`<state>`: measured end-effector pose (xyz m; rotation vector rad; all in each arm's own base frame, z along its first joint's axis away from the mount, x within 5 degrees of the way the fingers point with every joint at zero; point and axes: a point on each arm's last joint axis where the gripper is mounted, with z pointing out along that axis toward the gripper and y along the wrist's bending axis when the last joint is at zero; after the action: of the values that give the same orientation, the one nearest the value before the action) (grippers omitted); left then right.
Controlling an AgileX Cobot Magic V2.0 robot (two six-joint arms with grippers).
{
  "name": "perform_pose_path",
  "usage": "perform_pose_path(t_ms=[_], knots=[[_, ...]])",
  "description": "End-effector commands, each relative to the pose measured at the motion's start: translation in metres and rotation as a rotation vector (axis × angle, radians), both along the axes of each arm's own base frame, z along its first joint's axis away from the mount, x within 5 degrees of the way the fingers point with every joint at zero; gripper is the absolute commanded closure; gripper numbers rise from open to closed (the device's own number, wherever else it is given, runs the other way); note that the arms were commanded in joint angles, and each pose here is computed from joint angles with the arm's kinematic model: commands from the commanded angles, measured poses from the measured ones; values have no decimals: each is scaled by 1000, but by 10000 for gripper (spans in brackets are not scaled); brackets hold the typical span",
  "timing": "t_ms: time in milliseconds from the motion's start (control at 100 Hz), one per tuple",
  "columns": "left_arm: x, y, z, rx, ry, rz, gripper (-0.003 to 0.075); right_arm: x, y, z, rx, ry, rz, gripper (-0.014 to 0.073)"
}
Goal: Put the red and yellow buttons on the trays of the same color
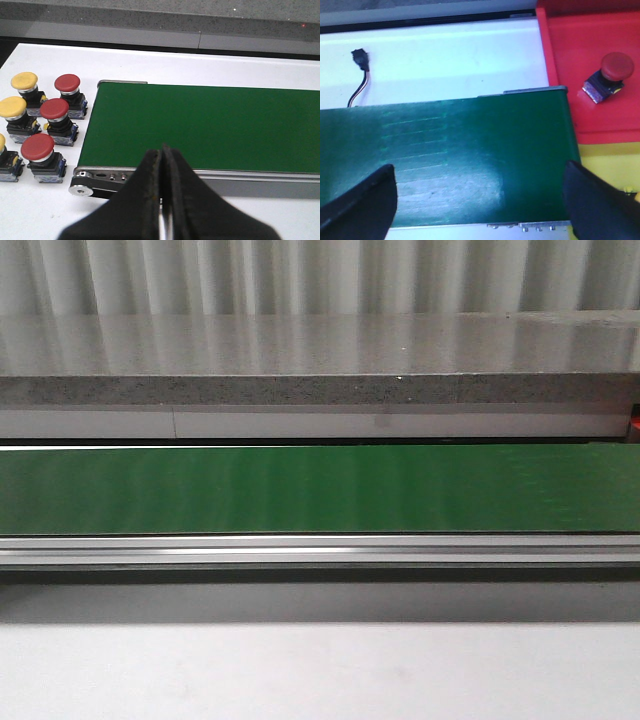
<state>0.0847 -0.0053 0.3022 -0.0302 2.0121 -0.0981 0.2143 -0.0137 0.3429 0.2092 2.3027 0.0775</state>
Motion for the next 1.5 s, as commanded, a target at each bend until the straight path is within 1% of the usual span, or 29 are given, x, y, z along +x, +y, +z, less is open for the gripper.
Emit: perform_pose_path(t_ms=[0, 220, 270, 310, 360, 410, 460, 480, 550, 570, 620, 660, 1200, 1260, 1300, 1350, 1380, 1400, 1450, 1490], knots=[[2, -1, 14, -15, -96, -8, 740, -14, 5, 12, -18, -106, 25, -60], [2, -1, 14, -15, -96, -8, 740, -52, 9, -2, -34, -151, 40, -57], [2, -1, 14, -15, -96, -8, 740, -58, 9, -4, -35, -166, 39, -38], [2, -1, 14, -15, -96, -8, 740, -63, 9, -5, -36, -182, 38, -4], [2, -1, 14, -15, -96, -8, 740, -68, 10, -5, -37, -197, 38, 57], [2, -1, 14, -15, -96, -8, 740, -73, 10, -5, -38, -211, 37, 142], [2, -1, 14, -15, -96, -8, 740, -76, 10, -3, -39, -224, 37, 262], [2, -1, 14, -15, -96, -8, 740, -76, 10, -3, -39, -225, 37, 294], [2, -1, 14, -15, -96, -8, 740, -78, 10, -3, -40, -232, 37, 469], [2, -1, 14, -15, -96, -8, 740, -78, 10, -3, -40, -232, 37, 500], [2, -1, 14, -15, -96, -8, 740, -78, 10, -3, -40, -231, 37, 609], [2, -1, 14, -15, -96, -8, 740, -78, 10, -3, -40, -231, 37, 667], [2, -1, 14, -15, -96, -8, 739, -78, 10, -3, -40, -230, 37, 662], [2, -1, 14, -15, -96, -8, 727, -78, 10, -3, -40, -230, 37, 662], [2, -1, 14, -15, -96, -8, 694, -78, 10, -3, -40, -230, 37, 662], [2, -1, 14, -15, -96, -8, 625, -78, 10, -3, -40, -230, 37, 662], [2, -1, 14, -15, -96, -8, 558, -78, 10, -3, -40, -230, 37, 662], [2, -1, 14, -15, -96, -8, 528, -78, 10, -3, -40, -230, 37, 662], [2, -1, 14, -15, -96, -8, 396, -78, 10, -3, -40, -230, 37, 662], [2, -1, 14, -15, -96, -8, 317, -78, 10, -3, -40, -230, 37, 662]])
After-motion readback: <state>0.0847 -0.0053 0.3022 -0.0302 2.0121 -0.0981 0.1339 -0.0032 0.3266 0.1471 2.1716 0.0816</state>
